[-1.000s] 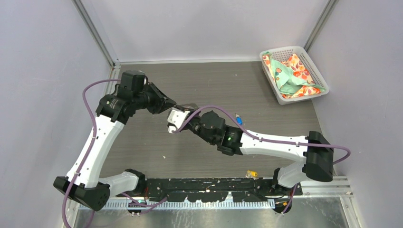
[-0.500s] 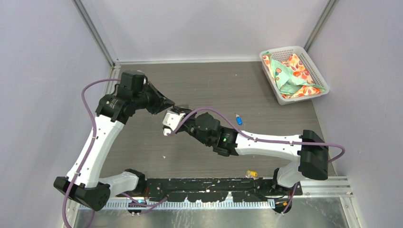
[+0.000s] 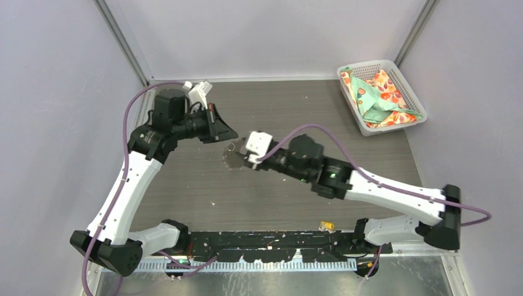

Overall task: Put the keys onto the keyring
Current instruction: Adjust the keyring.

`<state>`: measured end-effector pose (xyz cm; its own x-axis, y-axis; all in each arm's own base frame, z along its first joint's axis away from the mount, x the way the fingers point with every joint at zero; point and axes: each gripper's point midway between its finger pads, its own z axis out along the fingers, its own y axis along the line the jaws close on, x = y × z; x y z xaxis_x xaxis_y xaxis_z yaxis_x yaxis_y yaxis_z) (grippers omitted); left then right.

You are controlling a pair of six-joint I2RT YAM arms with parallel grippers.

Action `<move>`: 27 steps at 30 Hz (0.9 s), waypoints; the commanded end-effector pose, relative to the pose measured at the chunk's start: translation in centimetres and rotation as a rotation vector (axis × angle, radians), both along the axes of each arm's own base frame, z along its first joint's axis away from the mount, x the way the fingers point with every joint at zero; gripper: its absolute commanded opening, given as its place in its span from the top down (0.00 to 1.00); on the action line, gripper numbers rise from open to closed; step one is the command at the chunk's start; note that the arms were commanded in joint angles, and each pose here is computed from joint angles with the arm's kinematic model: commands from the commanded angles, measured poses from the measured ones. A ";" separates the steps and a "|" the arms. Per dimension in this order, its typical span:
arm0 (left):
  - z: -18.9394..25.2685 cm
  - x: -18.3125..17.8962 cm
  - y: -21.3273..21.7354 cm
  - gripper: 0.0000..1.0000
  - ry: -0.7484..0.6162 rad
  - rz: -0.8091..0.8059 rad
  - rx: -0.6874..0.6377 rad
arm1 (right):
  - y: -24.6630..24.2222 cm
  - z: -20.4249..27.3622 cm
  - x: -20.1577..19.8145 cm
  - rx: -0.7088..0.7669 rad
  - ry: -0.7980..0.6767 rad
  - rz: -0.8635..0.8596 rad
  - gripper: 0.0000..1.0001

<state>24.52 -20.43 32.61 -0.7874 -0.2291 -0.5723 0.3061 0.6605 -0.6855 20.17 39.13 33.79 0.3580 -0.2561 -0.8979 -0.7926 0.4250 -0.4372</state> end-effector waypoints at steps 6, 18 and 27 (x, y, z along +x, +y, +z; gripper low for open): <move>4.1 -7.2 -2.1 1.00 -0.396 -0.613 -0.038 | -5.8 2.5 -4.4 0.024 0.335 0.299 0.51; 5.5 -11.5 -2.0 1.00 -0.618 -0.810 -0.059 | -4.2 4.7 -5.6 0.180 0.516 0.515 0.52; 6.7 -10.8 -2.4 1.00 -0.654 -0.731 -0.106 | -3.7 6.8 -5.1 0.340 0.522 0.529 0.57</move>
